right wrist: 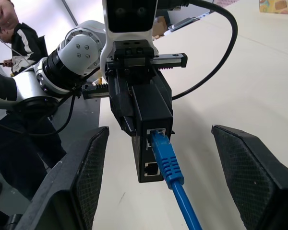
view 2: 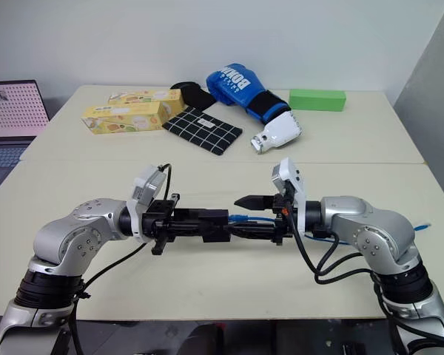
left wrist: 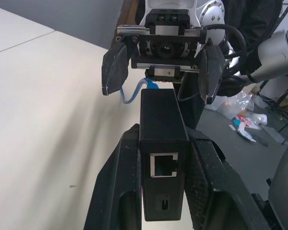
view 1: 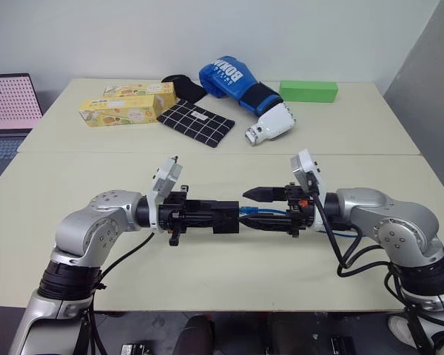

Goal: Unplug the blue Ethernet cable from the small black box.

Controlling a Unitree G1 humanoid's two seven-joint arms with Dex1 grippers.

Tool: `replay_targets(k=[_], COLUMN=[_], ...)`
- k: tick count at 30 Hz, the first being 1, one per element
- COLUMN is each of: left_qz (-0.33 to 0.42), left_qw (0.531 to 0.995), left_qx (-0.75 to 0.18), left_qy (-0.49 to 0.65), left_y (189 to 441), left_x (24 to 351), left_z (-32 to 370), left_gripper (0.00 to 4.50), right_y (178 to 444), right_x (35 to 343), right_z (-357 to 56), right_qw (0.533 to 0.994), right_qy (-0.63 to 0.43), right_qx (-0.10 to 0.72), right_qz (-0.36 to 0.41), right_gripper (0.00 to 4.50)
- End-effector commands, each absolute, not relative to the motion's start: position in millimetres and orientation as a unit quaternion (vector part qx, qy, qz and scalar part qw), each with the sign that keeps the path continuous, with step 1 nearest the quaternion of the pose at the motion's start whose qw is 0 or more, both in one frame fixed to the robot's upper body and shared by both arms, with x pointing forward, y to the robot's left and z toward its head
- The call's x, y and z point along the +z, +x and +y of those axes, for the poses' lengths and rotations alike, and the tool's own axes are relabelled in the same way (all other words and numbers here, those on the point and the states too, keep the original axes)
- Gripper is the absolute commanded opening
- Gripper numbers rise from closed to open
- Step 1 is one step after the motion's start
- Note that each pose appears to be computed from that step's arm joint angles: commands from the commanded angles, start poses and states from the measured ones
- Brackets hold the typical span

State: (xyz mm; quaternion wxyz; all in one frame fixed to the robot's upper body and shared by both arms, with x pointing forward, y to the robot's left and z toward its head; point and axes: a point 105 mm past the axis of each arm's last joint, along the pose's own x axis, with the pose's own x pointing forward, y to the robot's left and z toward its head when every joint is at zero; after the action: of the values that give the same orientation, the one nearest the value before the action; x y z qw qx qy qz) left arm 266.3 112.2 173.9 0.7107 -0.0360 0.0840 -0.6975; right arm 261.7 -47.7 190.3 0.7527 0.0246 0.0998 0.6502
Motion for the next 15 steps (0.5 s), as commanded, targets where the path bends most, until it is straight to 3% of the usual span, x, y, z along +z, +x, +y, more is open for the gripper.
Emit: replay_targets(k=[1, 5, 8, 15], left_qz=[0.067, 0.067, 0.066, 0.065], left_qw=[0.71, 0.712, 0.713, 0.713], left_qx=[-0.7, -0.699, -0.698, -0.698], left_qy=[-0.023, -0.023, -0.024, -0.024], left_y=[265.7, 265.7, 265.9, 265.8], left_x=[182.5, 182.6, 183.0, 183.7], left_z=[114.1, 114.0, 114.0, 113.7], left_gripper=[0.8, 0.8, 0.8, 0.8], right_y=[262.9, 263.3, 263.9, 264.8], right_x=[198.9, 196.3, 193.4, 191.8], right_z=[-46.2, -46.2, -47.2, -48.1], right_qw=[0.751, 0.751, 0.75, 0.749], right_qy=[0.012, 0.004, -0.004, -0.019], right_qx=[0.654, 0.655, 0.655, 0.656], right_qz=[0.084, 0.087, 0.09, 0.089], right_gripper=[3.62, 3.62, 3.15, 1.49])
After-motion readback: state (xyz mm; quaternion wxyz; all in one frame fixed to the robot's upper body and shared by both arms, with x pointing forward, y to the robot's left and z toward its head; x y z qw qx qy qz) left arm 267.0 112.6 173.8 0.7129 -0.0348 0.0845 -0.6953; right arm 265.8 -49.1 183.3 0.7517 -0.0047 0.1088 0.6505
